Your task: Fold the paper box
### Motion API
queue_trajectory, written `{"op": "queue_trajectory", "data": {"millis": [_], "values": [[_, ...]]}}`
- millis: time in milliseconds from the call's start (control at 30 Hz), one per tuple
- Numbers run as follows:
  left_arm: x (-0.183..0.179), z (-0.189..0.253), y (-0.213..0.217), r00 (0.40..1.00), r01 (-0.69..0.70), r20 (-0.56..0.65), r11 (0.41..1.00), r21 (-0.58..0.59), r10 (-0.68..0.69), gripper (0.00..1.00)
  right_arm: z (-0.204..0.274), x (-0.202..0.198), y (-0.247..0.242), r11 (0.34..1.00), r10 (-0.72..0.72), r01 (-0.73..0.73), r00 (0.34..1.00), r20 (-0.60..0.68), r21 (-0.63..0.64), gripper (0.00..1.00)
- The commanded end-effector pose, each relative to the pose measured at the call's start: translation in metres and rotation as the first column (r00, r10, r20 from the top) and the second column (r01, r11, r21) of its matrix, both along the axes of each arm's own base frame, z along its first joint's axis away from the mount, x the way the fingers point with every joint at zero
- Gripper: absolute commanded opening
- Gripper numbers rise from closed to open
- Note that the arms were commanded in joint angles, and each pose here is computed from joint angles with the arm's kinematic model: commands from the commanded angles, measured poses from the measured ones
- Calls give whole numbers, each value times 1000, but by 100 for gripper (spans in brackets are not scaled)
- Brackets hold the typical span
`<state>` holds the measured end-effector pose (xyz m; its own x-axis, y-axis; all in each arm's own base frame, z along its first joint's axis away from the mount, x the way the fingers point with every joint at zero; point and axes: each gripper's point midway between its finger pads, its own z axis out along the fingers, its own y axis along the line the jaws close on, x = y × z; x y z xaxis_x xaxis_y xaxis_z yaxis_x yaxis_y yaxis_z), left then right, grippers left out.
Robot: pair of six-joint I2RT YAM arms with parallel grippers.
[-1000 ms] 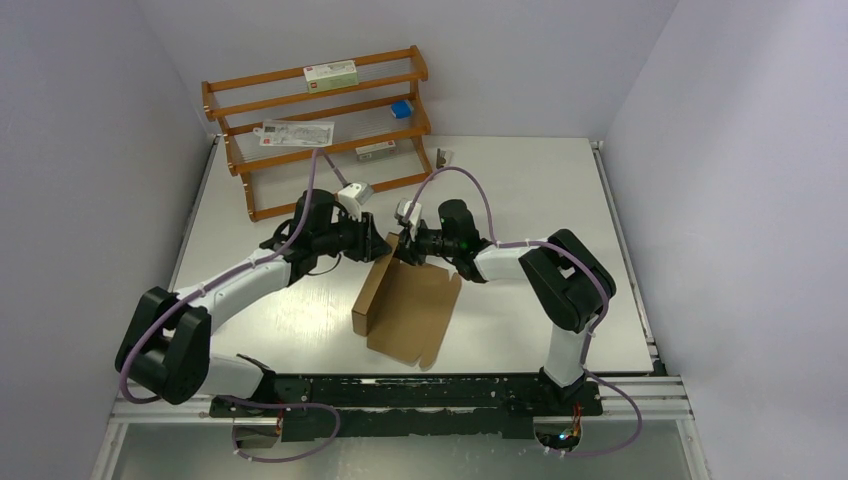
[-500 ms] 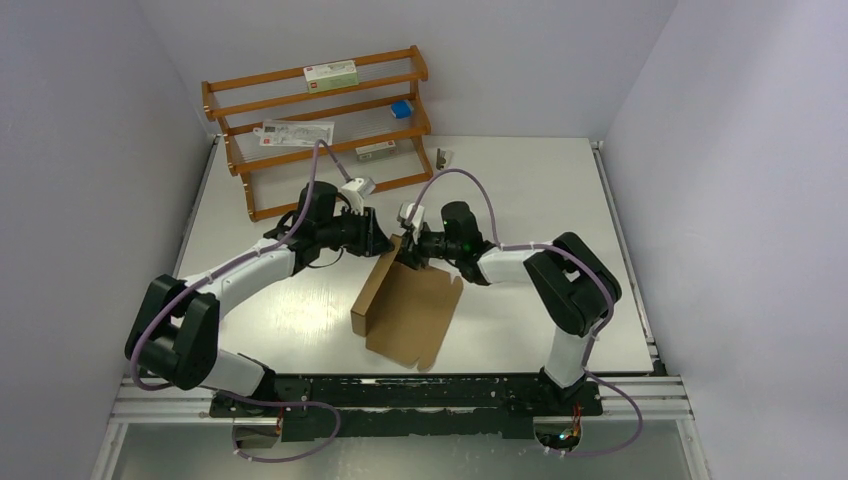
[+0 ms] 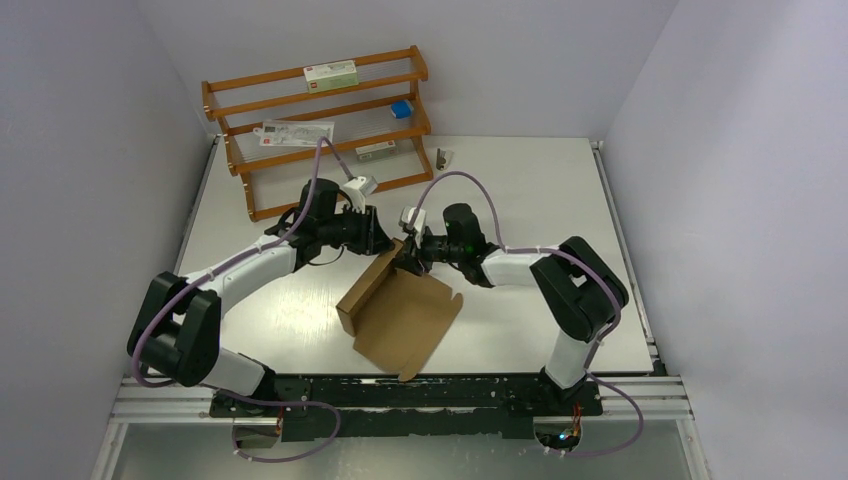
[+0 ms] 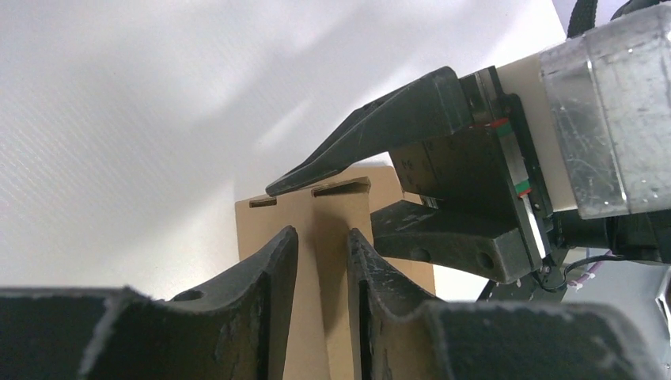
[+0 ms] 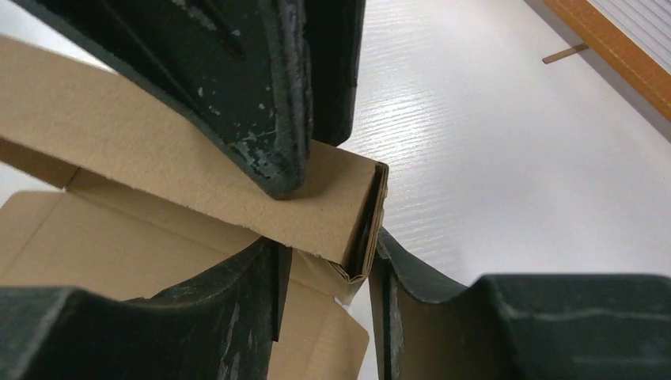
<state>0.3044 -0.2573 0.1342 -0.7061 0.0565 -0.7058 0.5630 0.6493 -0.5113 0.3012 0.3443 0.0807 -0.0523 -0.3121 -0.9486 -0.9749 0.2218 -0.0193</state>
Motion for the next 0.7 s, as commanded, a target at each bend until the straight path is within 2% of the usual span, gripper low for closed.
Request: {"op": "queue_trajectory", "data": {"millis": [0, 267, 433, 667], "values": [[5, -21, 14, 999, -28, -21, 995, 93, 30, 33, 4, -24, 1, 995, 98, -98, 995, -25, -3, 43], [2, -19, 16, 1000, -20, -20, 996, 91, 22, 33, 3, -32, -7, 994, 105, -106, 994, -39, -33, 44], [-2, -20, 17, 1000, -17, -24, 996, 90, 19, 33, -3, -33, -12, 994, 93, -96, 995, -45, -59, 36], [-6, -16, 15, 999, -13, -32, 998, 67, 15, 33, 1, -25, -12, 999, 35, -35, 999, -28, -30, 27]]}}
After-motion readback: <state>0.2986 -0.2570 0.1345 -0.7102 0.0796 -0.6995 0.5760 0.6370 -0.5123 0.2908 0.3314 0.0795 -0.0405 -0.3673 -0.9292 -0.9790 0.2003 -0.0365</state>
